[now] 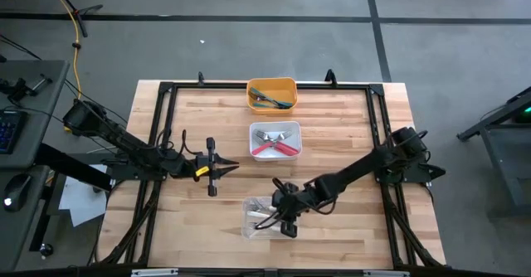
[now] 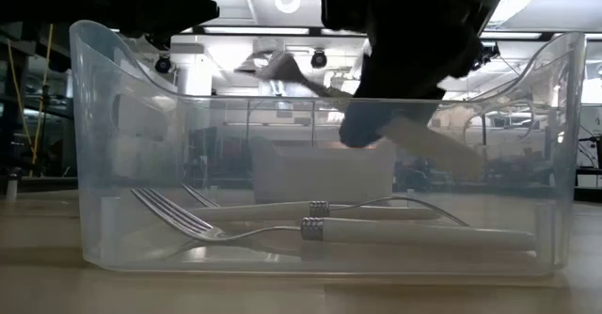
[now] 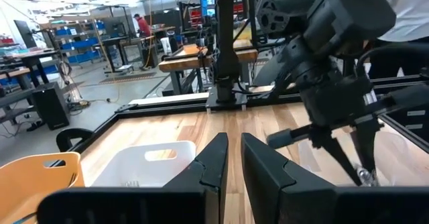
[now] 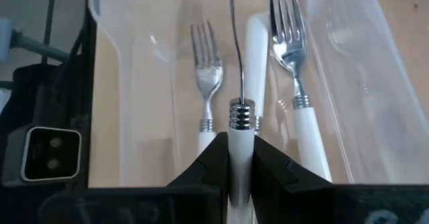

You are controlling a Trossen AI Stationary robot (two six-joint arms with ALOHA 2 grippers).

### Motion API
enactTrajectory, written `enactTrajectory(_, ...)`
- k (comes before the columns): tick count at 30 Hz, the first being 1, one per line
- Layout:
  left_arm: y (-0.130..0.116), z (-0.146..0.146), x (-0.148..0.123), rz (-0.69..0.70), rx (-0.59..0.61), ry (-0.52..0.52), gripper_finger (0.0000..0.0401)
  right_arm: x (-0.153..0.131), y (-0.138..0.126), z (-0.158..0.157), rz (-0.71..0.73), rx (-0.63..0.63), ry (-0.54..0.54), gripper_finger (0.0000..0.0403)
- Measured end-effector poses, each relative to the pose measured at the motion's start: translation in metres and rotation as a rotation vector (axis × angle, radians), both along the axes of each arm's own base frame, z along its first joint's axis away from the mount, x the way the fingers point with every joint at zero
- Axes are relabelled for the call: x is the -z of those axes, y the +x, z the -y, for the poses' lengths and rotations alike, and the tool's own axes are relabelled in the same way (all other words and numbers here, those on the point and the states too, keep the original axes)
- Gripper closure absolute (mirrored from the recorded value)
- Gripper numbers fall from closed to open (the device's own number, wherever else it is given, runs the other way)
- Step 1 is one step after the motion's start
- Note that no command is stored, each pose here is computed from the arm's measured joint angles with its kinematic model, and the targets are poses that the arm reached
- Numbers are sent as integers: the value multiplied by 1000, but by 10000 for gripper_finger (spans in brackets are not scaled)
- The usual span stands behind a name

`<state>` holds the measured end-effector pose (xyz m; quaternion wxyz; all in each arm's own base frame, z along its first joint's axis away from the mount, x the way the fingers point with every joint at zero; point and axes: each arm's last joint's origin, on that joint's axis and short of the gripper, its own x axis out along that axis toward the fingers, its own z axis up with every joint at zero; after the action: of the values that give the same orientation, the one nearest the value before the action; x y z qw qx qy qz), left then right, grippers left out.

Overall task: Sort silverware by color (type)
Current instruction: Put the white fork into the transparent bin, then return to Home Position

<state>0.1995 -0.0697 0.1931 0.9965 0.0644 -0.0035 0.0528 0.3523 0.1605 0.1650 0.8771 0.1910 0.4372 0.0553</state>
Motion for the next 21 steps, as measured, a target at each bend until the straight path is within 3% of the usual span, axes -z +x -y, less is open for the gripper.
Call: enactTrajectory(21, 0, 0, 0, -4, 0, 7, 366, -1, 2, 1, 42, -91, -51, 320)
